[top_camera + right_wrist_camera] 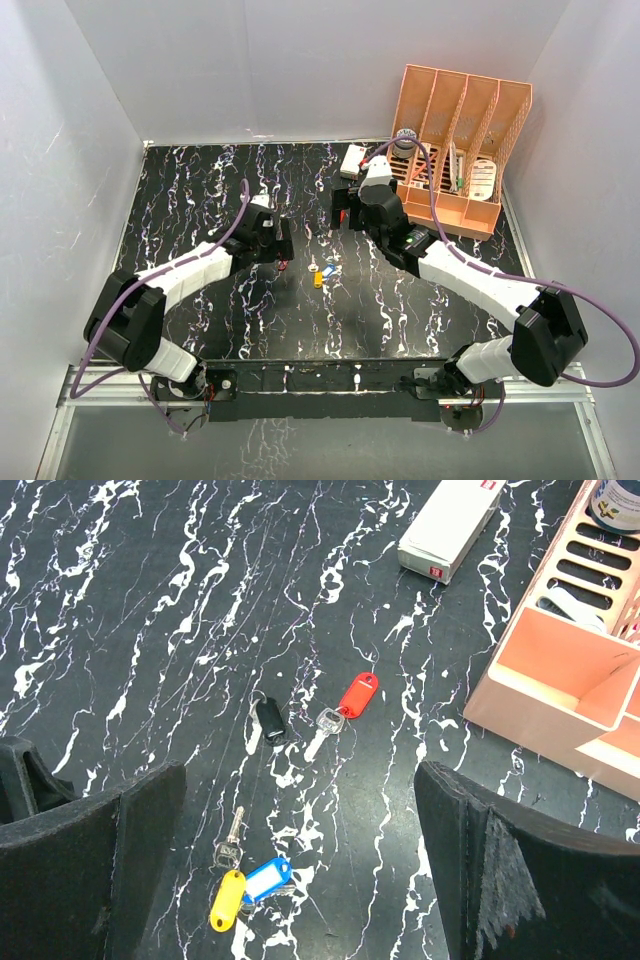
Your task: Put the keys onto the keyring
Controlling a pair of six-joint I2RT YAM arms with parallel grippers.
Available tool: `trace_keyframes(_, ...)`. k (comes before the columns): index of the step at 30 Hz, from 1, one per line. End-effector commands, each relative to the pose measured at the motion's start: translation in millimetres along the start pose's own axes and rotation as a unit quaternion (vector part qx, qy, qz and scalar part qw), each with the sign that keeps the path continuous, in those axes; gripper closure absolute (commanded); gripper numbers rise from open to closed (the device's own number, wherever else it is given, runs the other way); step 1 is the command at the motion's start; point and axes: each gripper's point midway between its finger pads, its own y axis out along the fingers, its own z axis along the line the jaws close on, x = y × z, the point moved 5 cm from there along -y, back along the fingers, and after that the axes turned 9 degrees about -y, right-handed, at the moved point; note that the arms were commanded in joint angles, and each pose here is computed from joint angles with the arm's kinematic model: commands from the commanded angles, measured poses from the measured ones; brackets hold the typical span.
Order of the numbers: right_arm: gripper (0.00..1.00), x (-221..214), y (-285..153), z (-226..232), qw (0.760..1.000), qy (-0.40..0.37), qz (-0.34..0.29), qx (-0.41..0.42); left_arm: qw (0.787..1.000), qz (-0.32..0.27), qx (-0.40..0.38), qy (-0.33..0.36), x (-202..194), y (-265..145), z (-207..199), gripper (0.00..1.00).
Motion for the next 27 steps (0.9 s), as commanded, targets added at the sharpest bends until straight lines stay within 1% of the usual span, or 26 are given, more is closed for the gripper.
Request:
trace_keyframes(1,0.02,21,-10,-3,0.999,0.02,-0.034,0.0,1.0,-0.015,0.01,0.014,10,1,-7,0.09)
trace_keyframes(7,0.02,22,-13,-5,0.999,0.018,-0.038,-0.003,0.999,-0.009,0.036,0.029,3,12,-6,0.1)
trace_keyframes(13,0.02,24,-14,-7,0.999,0.018,-0.047,-0.002,0.998,-0.01,0.048,0.036,4,16,-8,0.1)
trace_keyframes(27,0.02,26,-16,-6,0.999,0.021,-0.045,-0.001,0.998,-0.014,0.037,0.037,4,11,-13,0.1)
